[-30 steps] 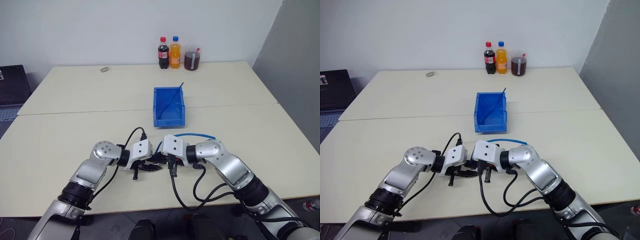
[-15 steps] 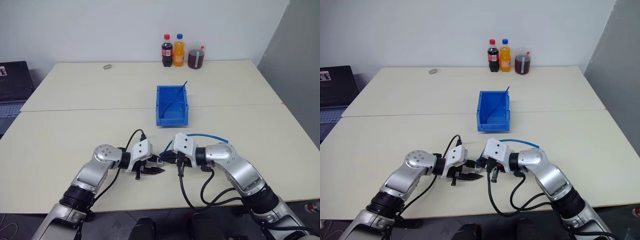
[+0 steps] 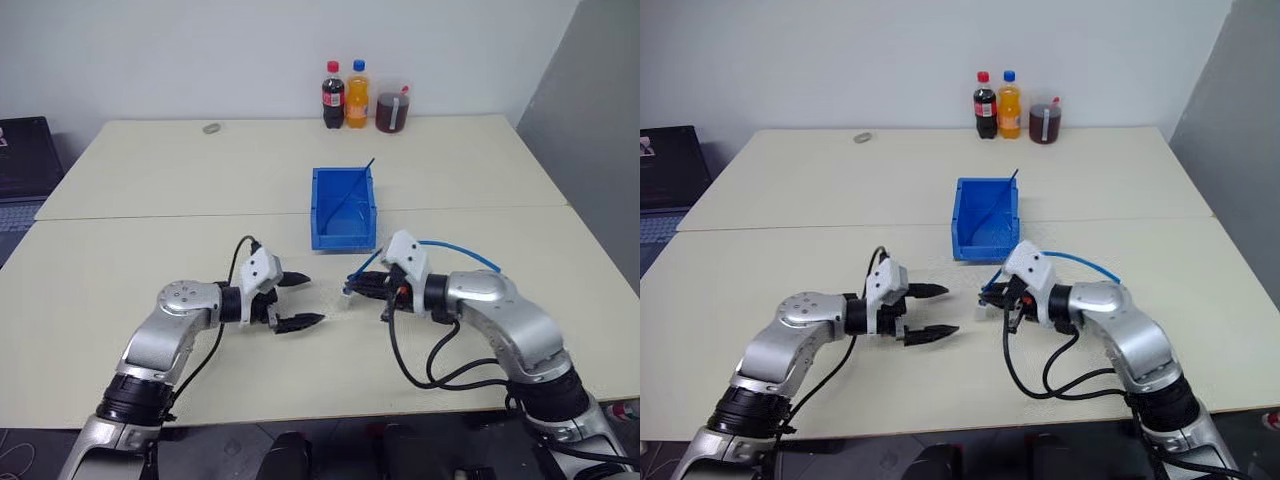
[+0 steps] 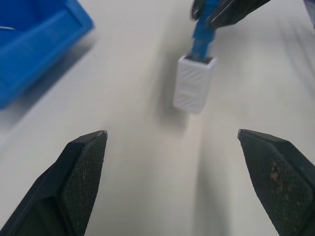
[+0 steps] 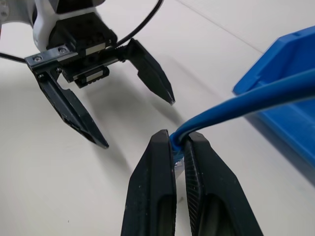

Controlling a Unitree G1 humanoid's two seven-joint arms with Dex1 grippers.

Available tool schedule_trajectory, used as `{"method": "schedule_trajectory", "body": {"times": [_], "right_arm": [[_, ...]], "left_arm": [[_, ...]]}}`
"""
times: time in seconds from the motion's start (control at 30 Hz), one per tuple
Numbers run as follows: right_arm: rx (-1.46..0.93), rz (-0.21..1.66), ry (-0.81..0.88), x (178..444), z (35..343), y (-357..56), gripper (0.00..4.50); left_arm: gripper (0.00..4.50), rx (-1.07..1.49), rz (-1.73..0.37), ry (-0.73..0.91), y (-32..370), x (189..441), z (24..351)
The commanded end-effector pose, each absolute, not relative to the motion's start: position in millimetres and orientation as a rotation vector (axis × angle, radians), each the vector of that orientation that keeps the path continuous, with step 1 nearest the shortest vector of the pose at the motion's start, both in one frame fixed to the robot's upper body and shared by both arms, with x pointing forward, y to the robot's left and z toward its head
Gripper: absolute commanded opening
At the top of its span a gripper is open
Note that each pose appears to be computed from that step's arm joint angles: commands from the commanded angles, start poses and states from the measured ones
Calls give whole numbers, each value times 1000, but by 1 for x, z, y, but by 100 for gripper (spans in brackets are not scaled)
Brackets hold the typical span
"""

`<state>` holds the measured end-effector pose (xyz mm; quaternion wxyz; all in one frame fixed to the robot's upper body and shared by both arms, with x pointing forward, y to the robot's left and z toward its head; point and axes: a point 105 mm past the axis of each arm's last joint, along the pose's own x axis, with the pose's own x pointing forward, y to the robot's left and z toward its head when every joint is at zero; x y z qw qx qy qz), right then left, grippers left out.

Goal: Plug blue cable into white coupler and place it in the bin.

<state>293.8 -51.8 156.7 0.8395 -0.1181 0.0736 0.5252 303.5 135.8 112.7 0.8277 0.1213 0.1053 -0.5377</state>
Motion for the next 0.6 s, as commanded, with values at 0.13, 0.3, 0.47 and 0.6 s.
{"method": "schedule_trajectory", "body": {"times": [0.13, 0.3, 0.47, 0.6], "right_arm": [[-46, 1036, -22, 318, 227, -53, 0], [-9, 989, -21, 362, 242, -39, 0], [-31, 957, 48, 401, 234, -29, 0], [-114, 960, 138, 422, 220, -28, 82]], "left_arm": [[445, 229, -1031, 87, 141, 316, 158], [445, 239, -988, 40, 135, 330, 175], [445, 241, -976, 8, 129, 338, 182], [450, 249, -974, 3, 126, 342, 182]]}}
